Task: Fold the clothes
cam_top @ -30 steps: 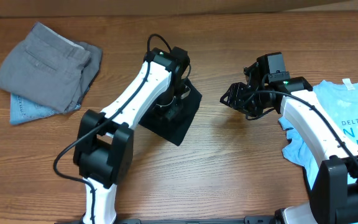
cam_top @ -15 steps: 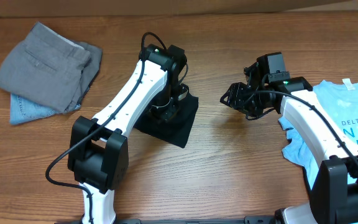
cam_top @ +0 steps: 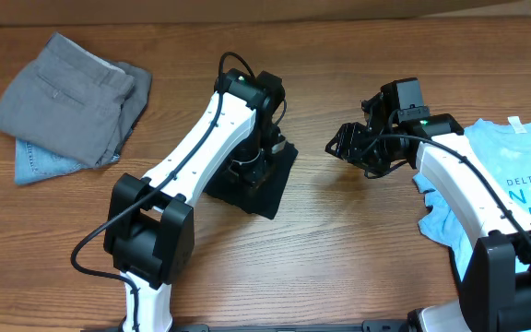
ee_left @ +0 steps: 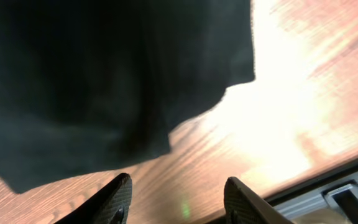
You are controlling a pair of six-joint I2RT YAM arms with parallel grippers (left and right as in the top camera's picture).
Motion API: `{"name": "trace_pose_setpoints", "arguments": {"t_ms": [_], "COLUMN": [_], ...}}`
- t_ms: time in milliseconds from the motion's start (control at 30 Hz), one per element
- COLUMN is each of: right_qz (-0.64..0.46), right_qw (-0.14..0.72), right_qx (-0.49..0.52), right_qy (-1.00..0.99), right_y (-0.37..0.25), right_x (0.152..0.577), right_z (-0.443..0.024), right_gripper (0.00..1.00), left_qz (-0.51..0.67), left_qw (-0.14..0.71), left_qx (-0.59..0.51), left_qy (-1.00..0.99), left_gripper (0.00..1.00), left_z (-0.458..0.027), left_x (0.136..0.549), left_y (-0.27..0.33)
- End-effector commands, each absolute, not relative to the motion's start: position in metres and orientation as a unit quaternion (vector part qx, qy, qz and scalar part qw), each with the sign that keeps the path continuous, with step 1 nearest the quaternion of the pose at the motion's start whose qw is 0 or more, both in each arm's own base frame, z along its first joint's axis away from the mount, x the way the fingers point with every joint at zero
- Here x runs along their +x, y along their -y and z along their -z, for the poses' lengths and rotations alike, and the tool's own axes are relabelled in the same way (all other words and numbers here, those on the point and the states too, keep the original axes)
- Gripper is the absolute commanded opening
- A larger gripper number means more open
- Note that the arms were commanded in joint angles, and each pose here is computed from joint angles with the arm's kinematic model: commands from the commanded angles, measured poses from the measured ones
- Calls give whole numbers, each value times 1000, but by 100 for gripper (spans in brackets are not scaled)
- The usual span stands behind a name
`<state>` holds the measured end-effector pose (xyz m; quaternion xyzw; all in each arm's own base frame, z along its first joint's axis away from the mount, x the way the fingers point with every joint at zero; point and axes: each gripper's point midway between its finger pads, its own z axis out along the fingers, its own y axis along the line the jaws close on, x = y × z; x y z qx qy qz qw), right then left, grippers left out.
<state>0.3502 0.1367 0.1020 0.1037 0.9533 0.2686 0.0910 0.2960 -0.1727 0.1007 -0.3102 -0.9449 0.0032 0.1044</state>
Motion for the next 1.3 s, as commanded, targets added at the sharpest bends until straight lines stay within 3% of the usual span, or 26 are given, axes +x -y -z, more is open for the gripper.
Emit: {"name": "trace_pose_setpoints", "arguments": {"t_ms": [0,67,200,400,433,533,700,1000,1267], "right_qz": [-286,-289,-302,-300,-301,-322,-323,-328,-369], "right_qw": [96,98,111,79,66,34,12,-5,4], "right_qx": [90,79,43,75,84,76,59,74,46], "right_qy": [-949,-949,-946,-948,-948,-943,-945,-942,-928], "right_y": [-145,-153,-182,-213,-216,-228,-241,-260,-274], "right_x": [348,348,348,345,343,333,317,297,300], "right_z": [-112,-111,-102,-69,-63,-57,-52,-27,-32], "right_gripper": [64,66,69,67,63,56,54,54,40], "left_qz": [34,31,4,-34,-41,-57,-65,-94,-94], "left_qw": [68,59,29,-11,-12,-10,-22,-42,-42], "left_qx": [-263,-233,-181,-128,-126,-114,-97,-92,-92], "left_qy": [962,970,983,991,991,992,993,990,990], "left_gripper": [46,45,52,78,79,77,63,65,69], "left_z": [-112,-114,-128,-152,-152,-150,-150,-153,-153], "left_x": [315,322,344,373,375,378,388,398,398], "left_y": [154,148,138,114,111,101,87,90,90]}}
